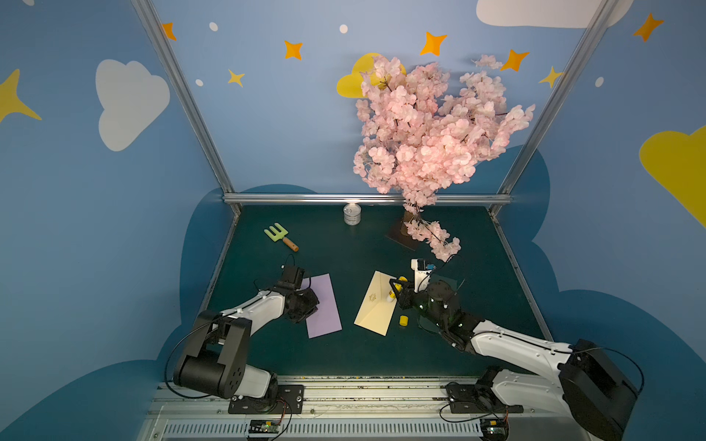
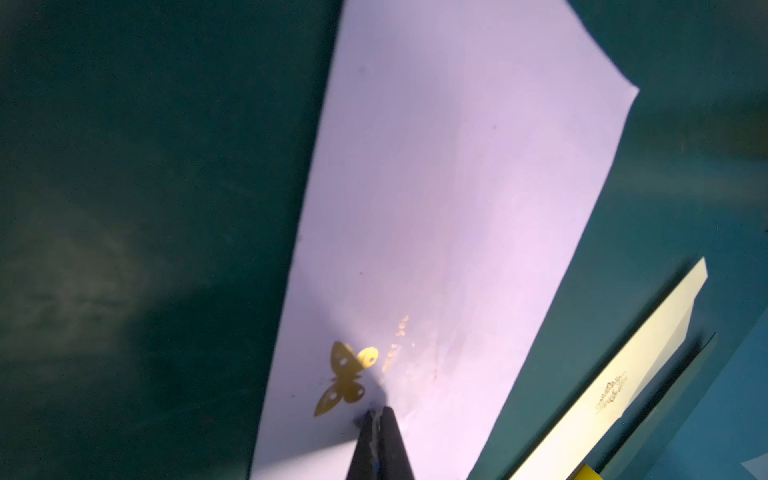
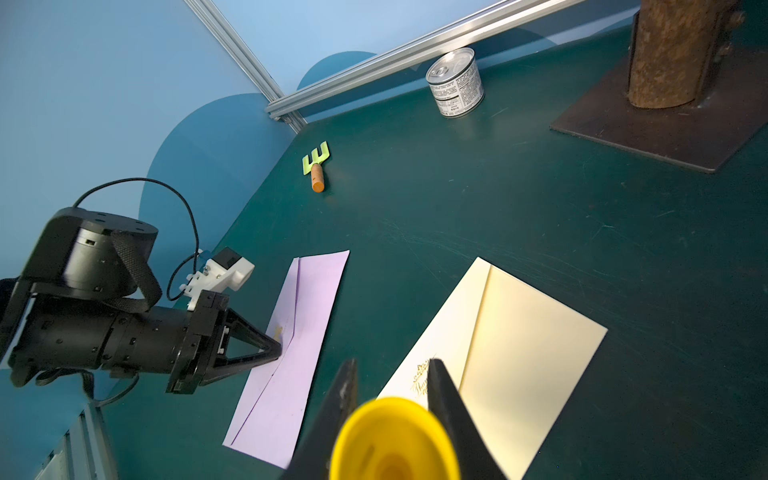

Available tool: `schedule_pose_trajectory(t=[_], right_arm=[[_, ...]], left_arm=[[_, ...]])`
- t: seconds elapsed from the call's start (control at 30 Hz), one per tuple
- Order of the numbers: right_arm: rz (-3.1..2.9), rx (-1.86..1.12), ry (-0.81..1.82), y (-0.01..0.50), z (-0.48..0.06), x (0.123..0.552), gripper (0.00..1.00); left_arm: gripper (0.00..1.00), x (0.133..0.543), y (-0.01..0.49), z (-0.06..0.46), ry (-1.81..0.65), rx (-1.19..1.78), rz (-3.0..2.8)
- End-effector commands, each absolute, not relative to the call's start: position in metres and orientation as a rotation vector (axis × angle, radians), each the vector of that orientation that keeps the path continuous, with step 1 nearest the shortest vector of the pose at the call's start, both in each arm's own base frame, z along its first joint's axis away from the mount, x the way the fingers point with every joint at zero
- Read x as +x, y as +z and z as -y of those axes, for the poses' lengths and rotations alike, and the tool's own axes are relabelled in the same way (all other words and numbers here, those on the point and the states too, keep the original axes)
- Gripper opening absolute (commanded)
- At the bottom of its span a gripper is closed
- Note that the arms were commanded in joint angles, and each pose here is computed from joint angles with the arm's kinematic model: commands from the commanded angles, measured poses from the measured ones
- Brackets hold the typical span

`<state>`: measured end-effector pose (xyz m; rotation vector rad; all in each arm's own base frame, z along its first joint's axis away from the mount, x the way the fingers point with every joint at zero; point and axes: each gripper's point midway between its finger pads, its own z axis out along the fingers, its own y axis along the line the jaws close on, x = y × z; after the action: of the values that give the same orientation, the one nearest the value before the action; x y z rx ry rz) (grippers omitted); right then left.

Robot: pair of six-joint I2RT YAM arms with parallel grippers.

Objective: Seal the envelope with a glue stick
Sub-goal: Adjust the envelope at the center of the board.

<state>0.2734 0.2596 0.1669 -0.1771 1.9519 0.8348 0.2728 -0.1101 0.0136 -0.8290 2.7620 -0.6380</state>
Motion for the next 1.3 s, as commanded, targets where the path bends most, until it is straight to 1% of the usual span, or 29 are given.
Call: schedule_pose_trajectory(t=[0.0, 0.27, 0.47, 0.6, 0.67, 0.97, 1.27], right_arm=[[-1.946, -0.171, 0.837, 0.169, -0.26, 0.275, 0.0], [-1.946, -0.167, 0.844, 0.17, -0.261, 0.276, 0.0], [-1.941, -0.163, 0.825, 0.17, -0.255, 0.275, 0.0], [-1.947, -0.158, 0.833, 0.169, -0.256, 0.274, 0.0], [-1.944, -0.159, 0.84, 0.169, -0.257, 0.274, 0.0], [-1.946, -0.159, 0.831, 0.169, -0.255, 0.275, 0.0], [-1.947, -0.161, 0.828, 0.168, -0.255, 0.275, 0.0]], left_arm=[[0.02, 0.251, -0.014, 0.095, -0.465, -0.866, -2.844], [0.02, 0.258, -0.008, 0.082, -0.315, -0.847, -2.866], [0.02, 0.247, -0.007, 0.07, -0.201, -0.859, -2.905], [0.02, 0.239, -0.006, 0.055, -0.084, -0.929, -2.897], [0.02, 0.24, -0.005, 0.051, -0.069, -0.952, -2.883], [0.02, 0.266, -0.009, 0.073, -0.245, -0.924, -2.874], [0.02, 0.278, -0.018, 0.082, -0.302, -0.934, -2.872]])
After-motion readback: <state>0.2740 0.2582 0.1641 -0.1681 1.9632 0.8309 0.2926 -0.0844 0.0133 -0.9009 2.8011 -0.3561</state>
